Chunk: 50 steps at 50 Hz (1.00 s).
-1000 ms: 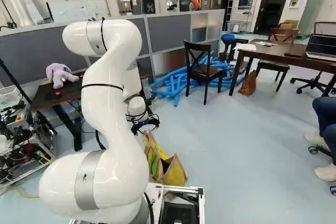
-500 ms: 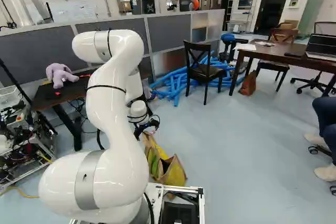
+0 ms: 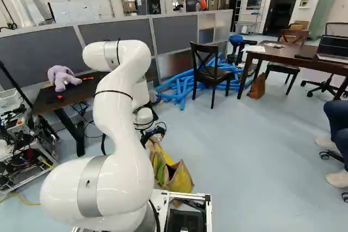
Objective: Pick up the bag on the ground and place it on the table
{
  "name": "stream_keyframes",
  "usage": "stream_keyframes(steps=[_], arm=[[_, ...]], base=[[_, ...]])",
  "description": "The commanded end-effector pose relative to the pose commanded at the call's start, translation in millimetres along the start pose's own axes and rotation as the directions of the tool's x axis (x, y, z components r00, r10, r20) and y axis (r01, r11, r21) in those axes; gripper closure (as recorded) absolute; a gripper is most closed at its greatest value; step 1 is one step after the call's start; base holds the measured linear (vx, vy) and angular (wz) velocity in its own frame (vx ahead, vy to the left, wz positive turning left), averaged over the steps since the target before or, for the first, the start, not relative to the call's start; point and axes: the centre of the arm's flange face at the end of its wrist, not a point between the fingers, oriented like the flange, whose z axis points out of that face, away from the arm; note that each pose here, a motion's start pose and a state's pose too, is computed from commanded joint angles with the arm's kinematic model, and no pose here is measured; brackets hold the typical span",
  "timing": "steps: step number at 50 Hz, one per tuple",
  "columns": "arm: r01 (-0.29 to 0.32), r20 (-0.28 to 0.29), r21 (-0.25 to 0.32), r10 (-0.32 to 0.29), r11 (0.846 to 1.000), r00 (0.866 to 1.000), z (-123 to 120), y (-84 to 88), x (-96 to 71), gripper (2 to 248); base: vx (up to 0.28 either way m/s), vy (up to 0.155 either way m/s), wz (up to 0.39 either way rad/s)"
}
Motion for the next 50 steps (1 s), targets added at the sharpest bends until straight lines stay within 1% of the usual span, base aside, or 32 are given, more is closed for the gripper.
stream_keyframes(steps=[25,41,50], arm=[[0.017,0.03,0.022,-0.018,1.0,0.999,36,-12.6,-5.5,3],[0.025,0.059,0.041,-0.028,0.999,0.998,57,-23.2,-16.1,3],[0.022,0.077,0.051,-0.026,0.998,0.997,69,-26.6,-25.2,3]], base=[[0.0,0.0,0.0],[0.0,0.0,0.0],[0.0,0.0,0.0]])
